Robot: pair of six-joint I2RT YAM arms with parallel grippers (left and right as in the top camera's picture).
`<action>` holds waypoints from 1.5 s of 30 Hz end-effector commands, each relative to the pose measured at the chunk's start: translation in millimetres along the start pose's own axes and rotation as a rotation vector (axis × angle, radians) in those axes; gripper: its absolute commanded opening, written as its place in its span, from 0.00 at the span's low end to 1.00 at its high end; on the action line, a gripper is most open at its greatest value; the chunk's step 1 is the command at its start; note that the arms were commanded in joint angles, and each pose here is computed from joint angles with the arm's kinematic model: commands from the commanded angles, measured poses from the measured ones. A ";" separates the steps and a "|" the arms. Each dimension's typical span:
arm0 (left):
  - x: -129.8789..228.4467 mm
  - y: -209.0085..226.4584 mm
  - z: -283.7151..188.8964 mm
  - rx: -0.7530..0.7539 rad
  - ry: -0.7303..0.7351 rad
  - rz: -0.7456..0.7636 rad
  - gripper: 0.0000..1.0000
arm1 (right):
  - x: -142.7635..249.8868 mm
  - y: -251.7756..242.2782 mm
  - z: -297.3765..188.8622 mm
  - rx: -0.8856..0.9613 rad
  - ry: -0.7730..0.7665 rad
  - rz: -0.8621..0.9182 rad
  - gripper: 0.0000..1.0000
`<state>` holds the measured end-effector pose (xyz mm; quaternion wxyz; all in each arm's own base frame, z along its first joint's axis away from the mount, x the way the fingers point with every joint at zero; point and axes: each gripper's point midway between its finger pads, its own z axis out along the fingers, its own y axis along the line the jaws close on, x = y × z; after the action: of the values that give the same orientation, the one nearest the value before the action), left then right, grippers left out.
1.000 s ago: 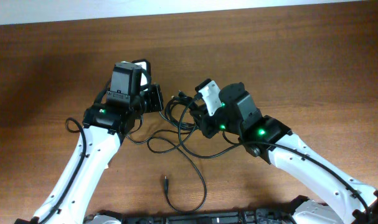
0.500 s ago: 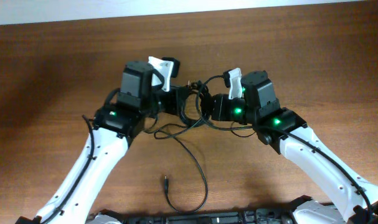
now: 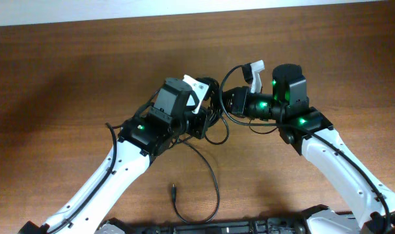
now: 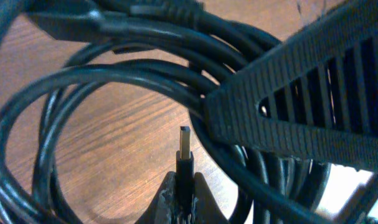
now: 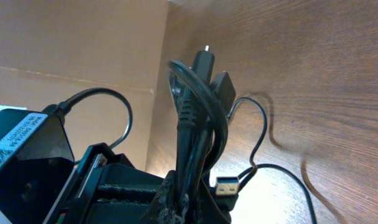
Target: Untangle cables
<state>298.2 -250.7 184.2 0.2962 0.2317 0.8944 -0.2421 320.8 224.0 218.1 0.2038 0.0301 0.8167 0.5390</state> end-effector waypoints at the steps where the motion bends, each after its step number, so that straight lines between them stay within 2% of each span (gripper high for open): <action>1: 11.4 -5.1 1.9 0.027 0.039 0.039 0.79 | -2.1 11.2 -4.6 -0.036 -0.002 -0.033 0.04; 2: 8.2 4.0 1.0 -0.025 0.025 0.039 0.93 | -2.1 11.2 -4.6 -0.036 -0.002 -0.033 0.04; 3: 1.2 12.2 -3.6 -0.064 0.002 0.035 0.99 | -2.4 11.0 -4.7 -0.035 -0.003 -0.037 0.04; 6: -54.4 26.9 -70.4 -0.115 -0.192 0.004 0.99 | -2.2 11.0 -4.6 -0.035 -0.003 -0.077 0.04; 7: -59.3 30.8 -82.8 -0.126 -0.223 -0.004 0.99 | -2.1 11.1 -4.6 -0.036 -0.002 -0.077 0.04; 8: -58.0 38.2 -98.3 -0.148 -0.241 -0.022 0.99 | -1.3 11.8 -4.7 -0.040 0.002 -0.078 0.04; 10: -36.4 47.7 -101.6 -0.161 -0.165 -0.067 0.99 | 1.6 14.3 -4.8 -0.055 0.018 -0.089 0.04; 12: -19.2 41.0 -91.0 -0.067 -0.106 -0.090 0.99 | 7.5 19.5 -5.4 -0.087 0.052 -0.091 0.04; 15: 5.3 35.8 -66.8 0.059 -0.021 -0.048 0.99 | 16.1 32.9 -8.0 -0.165 0.099 -0.196 0.04; 18: 15.9 42.0 -48.1 0.073 0.026 -0.044 0.99 | 21.6 57.9 -14.1 -0.290 0.134 -0.316 0.04; 19: 14.0 37.0 -42.1 0.119 0.025 -0.021 0.99 | 24.0 63.6 -16.2 -0.320 0.147 -0.338 0.04; 20: 10.4 31.0 -37.5 0.170 0.014 0.021 0.87 | 27.2 65.2 -17.3 -0.334 0.164 -0.339 0.04; 21: 9.0 32.1 -33.8 0.173 0.012 0.025 0.62 | 29.4 66.6 -18.3 -0.345 0.176 -0.340 0.04; 22: 8.0 33.7 -30.5 0.173 0.010 0.026 0.43 | 30.7 67.1 -18.9 -0.351 0.183 -0.340 0.04; 24: 2.9 36.0 -27.0 0.168 -0.007 0.038 0.22 | 30.6 67.1 -18.8 -0.350 0.182 -0.341 0.04; 25: 0.4 36.5 -27.0 0.165 -0.017 0.043 0.01 | 30.5 67.0 -18.8 -0.350 0.182 -0.341 0.04; 26: -0.5 46.6 -27.3 0.123 -0.021 0.035 0.00 | 29.0 66.0 -18.1 -0.343 0.173 -0.344 0.04; 27: -1.0 63.5 -29.9 0.068 -0.026 0.011 0.00 | 29.0 65.8 -18.0 -0.348 0.162 -0.406 0.22; 29: -4.1 89.8 -39.2 0.019 -0.052 -0.082 0.00 | 31.0 62.8 -17.4 -0.353 0.149 -0.524 0.86; 30: -6.6 112.3 -50.7 -0.023 -0.083 -0.187 0.00 | 30.8 56.6 -14.8 -0.332 0.131 -0.610 0.97; 31: -7.5 124.4 -57.8 -0.046 -0.102 -0.237 0.00 | 25.7 47.8 -9.7 -0.276 0.104 -0.617 1.00; 34: -8.8 135.5 -66.7 -0.046 -0.128 -0.341 0.00 | 20.4 24.4 17.4 -0.107 0.055 -0.622 0.99; 38: -10.7 121.7 -66.4 0.034 -0.127 -0.337 0.00 | 59.5 -0.4 82.4 0.046 0.112 -0.777 0.99; 40: -8.3 120.6 -66.1 0.038 -0.117 -0.343 0.00 | 63.2 -14.2 101.3 0.138 0.087 -0.806 0.82; 41: -6.7 119.0 -66.0 0.046 -0.110 -0.348 0.00 | 64.9 -11.6 105.9 0.130 0.080 -0.819 0.61; 42: -4.4 119.0 -65.7 0.044 -0.101 -0.354 0.00 | 65.1 -4.3 107.5 0.107 0.066 -0.824 0.29; 43: -4.6 119.7 -65.8 0.040 -0.102 -0.353 0.00 | 64.2 -2.8 107.2 0.105 0.059 -0.801 0.09; 44: -4.0 125.3 -65.8 0.008 -0.103 -0.354 0.00 | 64.6 -3.6 106.7 0.108 0.061 -0.772 0.04; 45: -2.4 133.0 -65.9 -0.037 -0.102 -0.357 0.00 | 67.6 -7.2 105.0 0.122 0.076 -0.733 0.04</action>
<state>344.7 -116.7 188.8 0.2851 0.0598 0.9082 -0.3005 297.1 332.1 156.7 0.3591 -0.2999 0.7962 0.3837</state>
